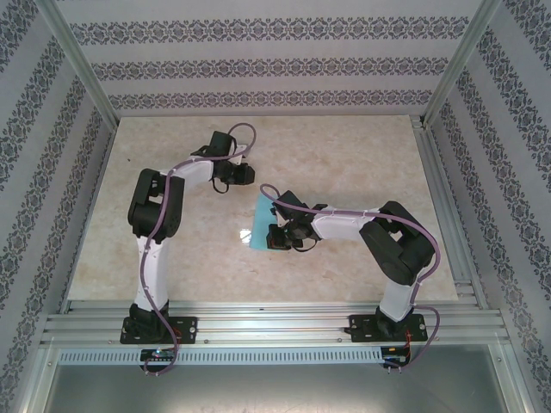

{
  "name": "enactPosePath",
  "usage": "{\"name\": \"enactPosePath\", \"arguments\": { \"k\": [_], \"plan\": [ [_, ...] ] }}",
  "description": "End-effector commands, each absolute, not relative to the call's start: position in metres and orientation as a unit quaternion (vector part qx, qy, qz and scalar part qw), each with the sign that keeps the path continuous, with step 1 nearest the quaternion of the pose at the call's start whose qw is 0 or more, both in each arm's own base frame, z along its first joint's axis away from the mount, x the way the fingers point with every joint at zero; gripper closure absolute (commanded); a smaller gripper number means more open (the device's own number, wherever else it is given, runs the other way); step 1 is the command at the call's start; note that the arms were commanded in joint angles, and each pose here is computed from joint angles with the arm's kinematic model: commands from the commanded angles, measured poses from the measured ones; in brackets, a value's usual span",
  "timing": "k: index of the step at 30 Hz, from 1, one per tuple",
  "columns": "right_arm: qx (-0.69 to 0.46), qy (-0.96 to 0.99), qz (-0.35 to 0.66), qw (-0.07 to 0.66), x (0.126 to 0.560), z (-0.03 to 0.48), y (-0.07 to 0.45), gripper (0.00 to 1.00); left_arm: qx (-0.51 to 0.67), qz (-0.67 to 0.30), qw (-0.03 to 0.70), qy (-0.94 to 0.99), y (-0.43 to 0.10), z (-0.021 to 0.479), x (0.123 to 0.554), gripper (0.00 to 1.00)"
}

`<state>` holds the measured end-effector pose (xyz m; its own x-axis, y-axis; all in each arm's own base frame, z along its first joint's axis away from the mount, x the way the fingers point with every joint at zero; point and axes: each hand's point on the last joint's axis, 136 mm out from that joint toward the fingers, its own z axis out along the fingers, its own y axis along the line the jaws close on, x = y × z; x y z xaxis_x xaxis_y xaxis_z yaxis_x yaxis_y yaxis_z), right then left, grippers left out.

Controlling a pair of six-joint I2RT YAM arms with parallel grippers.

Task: Fold a paper plane with a square sheet of paper (fold left side to right side)
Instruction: First fold the square sheet of paper in half at the center of the table, then hold the square sheet of paper at the center of the table.

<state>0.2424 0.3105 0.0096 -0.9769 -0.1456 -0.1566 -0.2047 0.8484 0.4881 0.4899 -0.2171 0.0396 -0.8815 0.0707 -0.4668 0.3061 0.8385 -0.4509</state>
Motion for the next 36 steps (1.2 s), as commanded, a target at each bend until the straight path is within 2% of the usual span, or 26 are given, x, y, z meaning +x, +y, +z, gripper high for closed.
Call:
{"name": "enactPosePath", "arguments": {
  "k": [1, 8, 16, 21, 26, 36],
  "plan": [
    [-0.099, 0.982, 0.157, -0.026, 0.198, -0.031, 0.266, 0.94, 0.122, -0.259, 0.301, 0.910, -0.205, 0.112, 0.489, 0.76],
    [-0.118, 0.967, 0.221, 0.039, 0.229, 0.036, 0.301, 0.87, 0.115, -0.283, 0.353, 0.884, -0.187, 0.172, 0.414, 0.75],
    [-0.117, 0.946, 0.282, 0.108, 0.279, 0.104, 0.309, 0.81, 0.082, -0.370, 0.333, 0.863, -0.188, 0.163, 0.336, 0.73],
    [-0.106, 0.934, 0.316, 0.127, 0.323, 0.108, 0.316, 0.87, 0.073, -0.405, 0.311, 0.857, -0.196, 0.148, 0.325, 0.73],
    [-0.101, 0.932, 0.325, 0.123, 0.356, 0.091, 0.328, 0.91, 0.071, -0.430, 0.285, 0.854, -0.214, 0.132, 0.327, 0.75],
    [-0.083, 0.938, 0.320, 0.102, 0.388, 0.047, 0.332, 0.94, 0.086, -0.424, 0.244, 0.868, -0.239, 0.100, 0.329, 0.76]
  ]
}}
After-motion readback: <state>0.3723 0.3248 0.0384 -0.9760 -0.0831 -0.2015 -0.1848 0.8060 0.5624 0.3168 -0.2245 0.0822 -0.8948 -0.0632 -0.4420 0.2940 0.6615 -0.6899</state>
